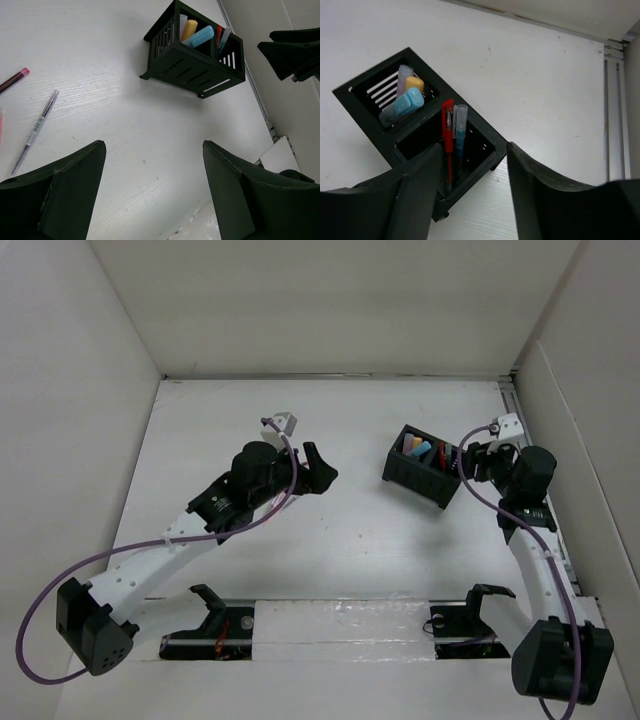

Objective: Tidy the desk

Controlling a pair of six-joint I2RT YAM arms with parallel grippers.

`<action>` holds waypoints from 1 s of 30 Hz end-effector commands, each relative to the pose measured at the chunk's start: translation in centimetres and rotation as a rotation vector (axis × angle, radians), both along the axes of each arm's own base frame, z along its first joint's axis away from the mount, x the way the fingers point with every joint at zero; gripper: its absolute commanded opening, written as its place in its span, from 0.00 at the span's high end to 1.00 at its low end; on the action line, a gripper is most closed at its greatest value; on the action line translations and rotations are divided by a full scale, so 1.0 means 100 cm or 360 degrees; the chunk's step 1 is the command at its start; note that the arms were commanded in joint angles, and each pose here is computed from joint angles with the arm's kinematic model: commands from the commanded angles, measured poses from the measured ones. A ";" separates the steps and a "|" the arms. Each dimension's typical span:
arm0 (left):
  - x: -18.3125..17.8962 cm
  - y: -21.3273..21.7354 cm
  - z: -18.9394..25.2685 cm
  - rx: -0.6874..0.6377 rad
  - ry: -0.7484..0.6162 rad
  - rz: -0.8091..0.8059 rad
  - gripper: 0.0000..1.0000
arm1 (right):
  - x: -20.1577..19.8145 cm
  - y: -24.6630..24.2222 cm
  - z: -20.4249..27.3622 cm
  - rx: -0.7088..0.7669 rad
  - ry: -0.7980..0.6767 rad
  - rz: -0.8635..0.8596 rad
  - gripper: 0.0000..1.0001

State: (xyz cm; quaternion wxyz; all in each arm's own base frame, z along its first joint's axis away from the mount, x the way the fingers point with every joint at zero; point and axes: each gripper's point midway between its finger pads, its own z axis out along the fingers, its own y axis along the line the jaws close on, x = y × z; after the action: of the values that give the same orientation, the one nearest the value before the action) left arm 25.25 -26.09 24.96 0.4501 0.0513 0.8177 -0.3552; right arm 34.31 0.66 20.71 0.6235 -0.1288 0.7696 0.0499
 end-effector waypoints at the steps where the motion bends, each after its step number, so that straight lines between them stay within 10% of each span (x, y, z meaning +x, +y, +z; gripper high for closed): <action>1: 0.000 0.002 0.030 -0.0067 -0.0084 0.0021 0.27 | -0.006 -0.010 0.052 -0.0039 -0.0149 -0.0095 0.42; 5: -0.006 0.004 0.068 -0.0110 -0.0151 -0.0014 0.29 | -0.016 0.038 0.071 0.0038 -0.0207 0.0054 0.96; 10: -0.015 0.019 0.107 -0.0176 -0.0271 0.0021 0.43 | -0.027 0.114 0.055 0.0168 -0.0066 0.0207 1.00; 14: -0.018 0.035 0.121 -0.0166 -0.0305 0.0102 1.00 | -0.033 0.186 0.040 0.0203 0.0084 0.0300 1.00; 19: -0.023 0.049 0.148 -0.0196 -0.0361 0.0163 0.98 | -0.035 0.267 -0.022 0.0262 0.0456 0.0357 0.73; 22: -0.027 0.046 0.137 -0.0133 -0.0285 0.0110 0.72 | -0.022 0.306 -0.047 0.0183 0.0575 0.0358 0.48; 30: -0.036 0.046 0.113 -0.0170 -0.0121 0.0125 0.62 | -0.004 0.346 -0.091 0.0363 0.0883 0.0037 0.47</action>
State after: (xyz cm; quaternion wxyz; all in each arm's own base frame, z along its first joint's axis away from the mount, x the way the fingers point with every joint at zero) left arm 22.49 -21.70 36.37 0.5081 0.0218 0.7801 -0.3645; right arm 33.14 33.99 11.31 0.4114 -0.1317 0.8858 0.1697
